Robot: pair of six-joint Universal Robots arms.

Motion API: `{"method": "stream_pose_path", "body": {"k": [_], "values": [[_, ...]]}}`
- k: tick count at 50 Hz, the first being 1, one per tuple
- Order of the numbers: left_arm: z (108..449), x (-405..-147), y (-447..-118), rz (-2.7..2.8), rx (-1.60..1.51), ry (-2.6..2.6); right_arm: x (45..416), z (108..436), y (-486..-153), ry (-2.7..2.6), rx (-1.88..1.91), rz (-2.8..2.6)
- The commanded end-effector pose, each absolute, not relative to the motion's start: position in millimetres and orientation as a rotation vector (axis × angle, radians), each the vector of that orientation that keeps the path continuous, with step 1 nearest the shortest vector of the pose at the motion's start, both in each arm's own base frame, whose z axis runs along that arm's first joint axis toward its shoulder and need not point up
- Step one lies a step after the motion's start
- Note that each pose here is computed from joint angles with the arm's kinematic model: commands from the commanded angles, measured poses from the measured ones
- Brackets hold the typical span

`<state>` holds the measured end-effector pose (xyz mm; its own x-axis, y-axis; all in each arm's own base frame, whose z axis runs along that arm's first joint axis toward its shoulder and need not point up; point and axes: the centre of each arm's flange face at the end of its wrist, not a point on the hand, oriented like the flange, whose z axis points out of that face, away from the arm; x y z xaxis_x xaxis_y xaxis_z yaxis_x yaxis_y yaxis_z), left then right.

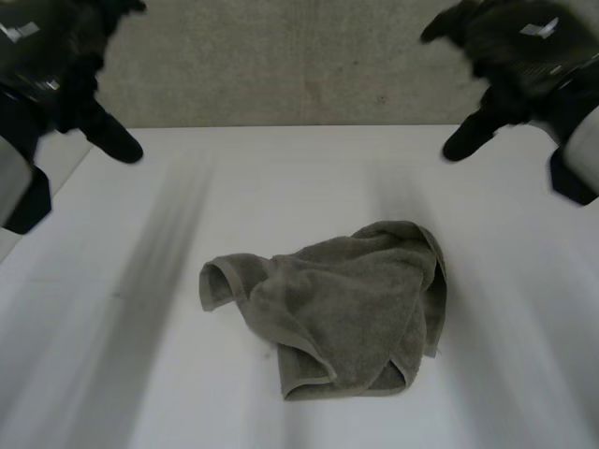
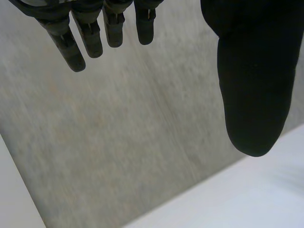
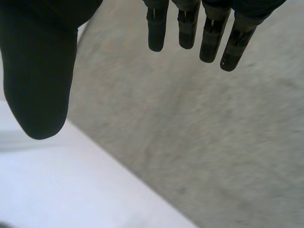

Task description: Fold the towel.

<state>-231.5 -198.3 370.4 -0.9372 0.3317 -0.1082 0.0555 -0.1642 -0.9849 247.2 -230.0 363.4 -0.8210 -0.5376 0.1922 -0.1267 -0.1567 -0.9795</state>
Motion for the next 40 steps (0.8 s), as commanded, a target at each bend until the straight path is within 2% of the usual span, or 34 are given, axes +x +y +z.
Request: {"method": "stream_pose_path", "body": {"k": [1, 2, 3, 4, 6, 13, 18, 22, 27, 34, 40], "values": [[298, -242, -224, 1.991, -0.539, -2.163, 273, 299, -231, 1.972, -0.912, -1.837], [298, -242, -224, 1.990, -0.539, -2.164, 273, 299, -231, 1.973, -0.913, -1.837], [282, -245, -224, 1.925, -0.573, -2.202, 274, 288, -232, 2.004, -0.941, -1.806], [282, -245, -224, 1.924, -0.573, -2.202, 275, 277, -234, 2.034, -0.977, -1.778], [258, -251, -217, 1.807, -0.647, -2.234, 275, 269, -233, 2.047, -1.016, -1.757], [230, -265, -196, 1.703, -0.730, -2.202, 267, 232, -226, 2.101, -1.238, -1.679], [201, -289, -167, 1.637, -0.854, -2.131, 239, 197, -232, 2.151, -1.415, -1.675], [176, -299, -156, 1.561, -0.921, -2.142, 227, 188, -240, 2.185, -1.387, -1.716], [161, -303, -148, 1.500, -0.965, -2.159, 208, 177, -250, 2.281, -1.278, -1.714], [153, -310, -136, 1.459, -1.017, -2.143, 184, 164, -256, 2.410, -1.123, -1.648], [144, -314, -136, 1.439, -1.033, -2.150, 180, 156, -251, 2.436, -1.107, -1.610]]}}
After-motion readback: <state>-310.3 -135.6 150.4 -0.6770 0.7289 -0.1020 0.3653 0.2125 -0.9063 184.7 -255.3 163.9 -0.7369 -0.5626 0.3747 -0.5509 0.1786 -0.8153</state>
